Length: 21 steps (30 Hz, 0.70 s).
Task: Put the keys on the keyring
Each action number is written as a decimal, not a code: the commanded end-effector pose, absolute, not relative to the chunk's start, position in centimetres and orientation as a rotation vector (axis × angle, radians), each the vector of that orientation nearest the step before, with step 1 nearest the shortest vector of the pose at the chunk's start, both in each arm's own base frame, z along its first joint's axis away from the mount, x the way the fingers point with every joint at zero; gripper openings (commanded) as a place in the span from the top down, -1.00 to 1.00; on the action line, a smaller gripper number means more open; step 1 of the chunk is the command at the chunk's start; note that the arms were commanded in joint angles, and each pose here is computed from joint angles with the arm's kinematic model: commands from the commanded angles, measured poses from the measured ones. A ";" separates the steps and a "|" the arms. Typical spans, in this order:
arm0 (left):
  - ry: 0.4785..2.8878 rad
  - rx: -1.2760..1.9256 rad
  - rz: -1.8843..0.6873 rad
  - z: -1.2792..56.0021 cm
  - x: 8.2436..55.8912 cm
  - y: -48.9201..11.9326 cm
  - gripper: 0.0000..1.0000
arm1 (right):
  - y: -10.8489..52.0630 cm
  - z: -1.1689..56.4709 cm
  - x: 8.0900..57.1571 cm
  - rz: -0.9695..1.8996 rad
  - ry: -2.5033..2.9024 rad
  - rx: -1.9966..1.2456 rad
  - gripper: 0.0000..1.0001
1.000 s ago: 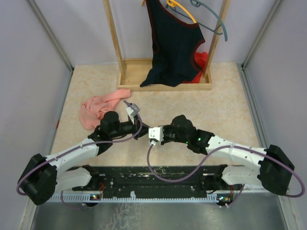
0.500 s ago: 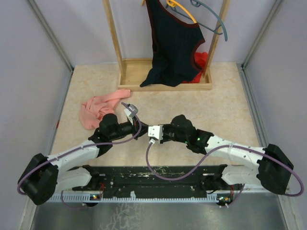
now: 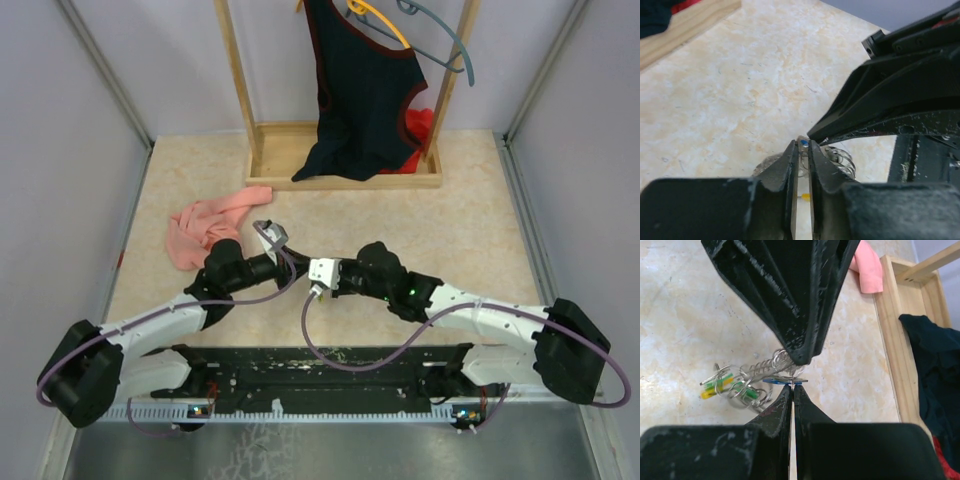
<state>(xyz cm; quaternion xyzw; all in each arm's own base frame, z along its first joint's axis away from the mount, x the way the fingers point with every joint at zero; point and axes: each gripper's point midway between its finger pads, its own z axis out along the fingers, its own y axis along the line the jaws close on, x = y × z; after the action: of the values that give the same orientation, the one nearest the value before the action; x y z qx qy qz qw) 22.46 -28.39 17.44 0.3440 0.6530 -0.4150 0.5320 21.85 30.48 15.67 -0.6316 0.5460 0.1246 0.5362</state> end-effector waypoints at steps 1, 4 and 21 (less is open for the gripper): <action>1.451 0.830 -0.933 19.2 23.5 -28.3 0.56 | 30.5 15.6 22.1 0.288 1.332 -1.458 1.00; 1.465 0.778 -0.926 19.2 23.6 -27.8 0.36 | 30.3 16.0 22.6 0.287 1.343 -1.429 1.00; 1.745 0.262 -0.730 14.9 24.9 -20.3 -0.06 | 25.0 9.6 24.2 0.336 1.912 -1.053 1.00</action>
<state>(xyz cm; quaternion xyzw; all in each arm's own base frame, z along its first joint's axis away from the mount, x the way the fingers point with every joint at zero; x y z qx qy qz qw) 24.45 -22.91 17.28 0.1820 0.7063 -0.3500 0.5878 23.65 26.52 10.59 -0.5279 0.7019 0.1253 0.4615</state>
